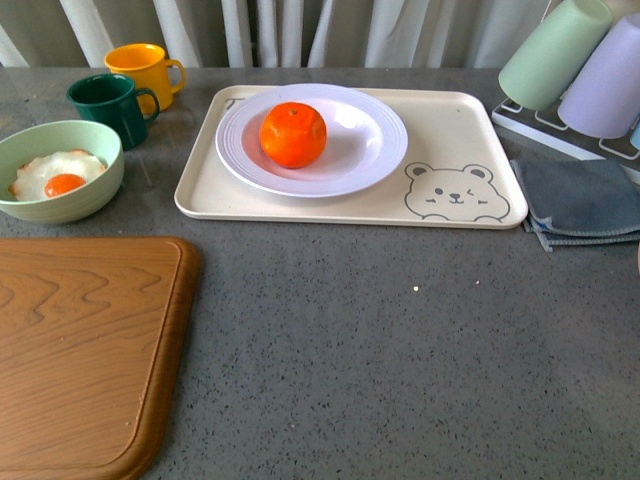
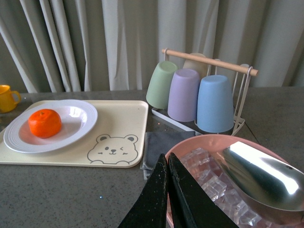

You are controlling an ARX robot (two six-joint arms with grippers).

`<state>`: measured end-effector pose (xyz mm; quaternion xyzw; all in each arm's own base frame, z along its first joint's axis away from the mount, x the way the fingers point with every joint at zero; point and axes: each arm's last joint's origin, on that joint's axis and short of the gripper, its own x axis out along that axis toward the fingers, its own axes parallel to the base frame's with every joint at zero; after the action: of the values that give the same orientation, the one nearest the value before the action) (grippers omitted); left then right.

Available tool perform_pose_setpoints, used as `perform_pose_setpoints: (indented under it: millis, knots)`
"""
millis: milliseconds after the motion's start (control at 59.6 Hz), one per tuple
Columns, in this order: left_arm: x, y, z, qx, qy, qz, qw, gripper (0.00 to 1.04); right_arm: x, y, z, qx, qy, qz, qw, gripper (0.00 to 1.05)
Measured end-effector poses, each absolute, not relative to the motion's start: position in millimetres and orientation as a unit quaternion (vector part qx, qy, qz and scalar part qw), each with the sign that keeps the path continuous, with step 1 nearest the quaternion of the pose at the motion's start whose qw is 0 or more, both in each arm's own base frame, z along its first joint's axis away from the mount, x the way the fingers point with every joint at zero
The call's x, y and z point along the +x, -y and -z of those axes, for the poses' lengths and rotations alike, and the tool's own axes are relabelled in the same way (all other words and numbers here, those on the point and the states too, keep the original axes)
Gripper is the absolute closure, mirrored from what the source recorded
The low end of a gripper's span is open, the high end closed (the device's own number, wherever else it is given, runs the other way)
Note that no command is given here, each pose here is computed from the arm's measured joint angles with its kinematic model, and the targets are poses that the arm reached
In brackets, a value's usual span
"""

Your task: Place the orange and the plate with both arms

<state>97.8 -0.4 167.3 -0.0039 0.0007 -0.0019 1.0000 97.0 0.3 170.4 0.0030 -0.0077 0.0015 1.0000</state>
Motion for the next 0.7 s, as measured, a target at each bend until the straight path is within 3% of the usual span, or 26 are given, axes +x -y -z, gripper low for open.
perform_pose_setpoints:
  millis: [201,705]
  knots:
    - [97.8,0.4,-167.3,-0.004,-0.001,0.002,1.0,0.09,96.8,-0.3,-170.4,0.003,0.008,-0.001,1.0,1.02]
    - [97.8,0.4,-167.3,-0.004,-0.001,0.002,1.0,0.09,96.7,-0.3,-170.4,0.003,0.008,-0.002,1.0,0.15]
